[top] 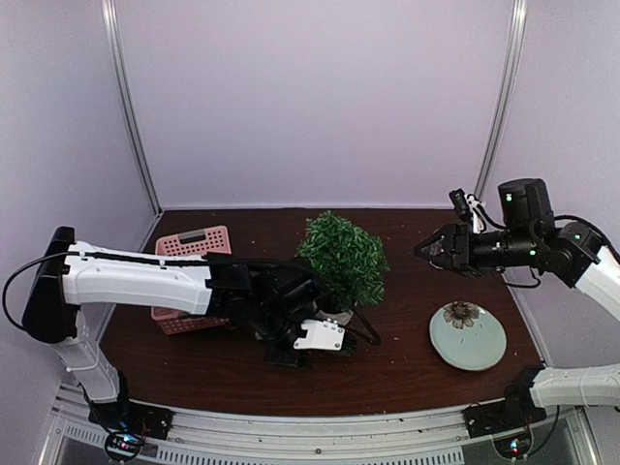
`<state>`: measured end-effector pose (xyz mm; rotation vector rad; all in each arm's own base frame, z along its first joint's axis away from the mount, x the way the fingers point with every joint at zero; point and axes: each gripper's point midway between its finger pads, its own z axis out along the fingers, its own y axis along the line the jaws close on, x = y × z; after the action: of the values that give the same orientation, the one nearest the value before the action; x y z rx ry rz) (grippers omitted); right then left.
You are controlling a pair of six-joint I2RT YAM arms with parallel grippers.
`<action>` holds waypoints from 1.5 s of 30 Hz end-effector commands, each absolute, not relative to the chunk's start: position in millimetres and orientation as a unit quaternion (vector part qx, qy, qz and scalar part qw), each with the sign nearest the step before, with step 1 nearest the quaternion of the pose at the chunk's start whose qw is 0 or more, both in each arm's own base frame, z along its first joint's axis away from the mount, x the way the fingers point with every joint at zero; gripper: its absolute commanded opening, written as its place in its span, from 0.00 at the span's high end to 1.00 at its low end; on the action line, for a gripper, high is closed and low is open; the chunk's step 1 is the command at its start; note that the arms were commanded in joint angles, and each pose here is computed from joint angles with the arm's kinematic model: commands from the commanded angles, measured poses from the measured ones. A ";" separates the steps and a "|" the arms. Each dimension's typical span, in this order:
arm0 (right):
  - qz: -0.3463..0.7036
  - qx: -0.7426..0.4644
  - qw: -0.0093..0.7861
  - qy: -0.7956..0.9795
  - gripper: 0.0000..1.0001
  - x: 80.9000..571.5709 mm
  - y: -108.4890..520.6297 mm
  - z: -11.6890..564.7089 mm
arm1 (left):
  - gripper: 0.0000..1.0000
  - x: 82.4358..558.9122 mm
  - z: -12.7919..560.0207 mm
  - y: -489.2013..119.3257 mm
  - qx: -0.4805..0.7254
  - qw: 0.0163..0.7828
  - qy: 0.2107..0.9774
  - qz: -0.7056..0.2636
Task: Decorate the small christmas tree
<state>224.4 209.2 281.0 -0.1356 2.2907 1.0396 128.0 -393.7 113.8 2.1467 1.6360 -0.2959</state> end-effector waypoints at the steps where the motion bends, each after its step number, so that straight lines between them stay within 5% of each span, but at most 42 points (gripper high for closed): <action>1: 0.392 -0.033 0.330 0.858 0.26 225.2 200.2 288.2 | 0.51 138.3 100.7 -402.4 0.801 0.204 0.558 -0.067; 9: 0.390 -0.032 0.335 0.857 0.26 221.8 196.0 289.2 | 0.56 149.1 56.9 -396.1 0.822 0.161 0.546 -0.015; 19: 0.384 -0.029 0.334 0.860 0.27 218.5 191.7 285.1 | 0.89 152.8 47.4 -384.8 0.831 0.150 0.536 0.011; 22: 0.386 -0.028 0.335 0.859 0.27 219.1 192.2 285.7 | 0.87 156.4 50.9 -383.9 0.830 0.163 0.534 0.019; 25: 0.387 -0.029 0.334 0.859 0.27 219.8 193.4 285.6 | 0.75 164.4 59.4 -388.7 0.822 0.192 0.535 0.028; 34: 0.390 -0.037 0.329 0.859 0.27 221.5 197.3 286.2 | 0.75 180.8 48.0 -381.2 0.820 0.179 0.542 0.048; 42: 0.385 -0.049 0.333 0.860 0.27 221.0 197.3 285.6 | 1.00 170.7 60.7 -390.8 0.820 0.184 0.543 0.003; 45: 0.384 -0.055 0.344 0.855 0.27 219.7 194.9 287.4 | 1.00 162.3 94.2 -404.1 0.808 0.218 0.545 -0.043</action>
<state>219.8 198.9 280.1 -0.1159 2.2692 1.0116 171.3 -380.1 46.9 2.3427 1.5551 0.0677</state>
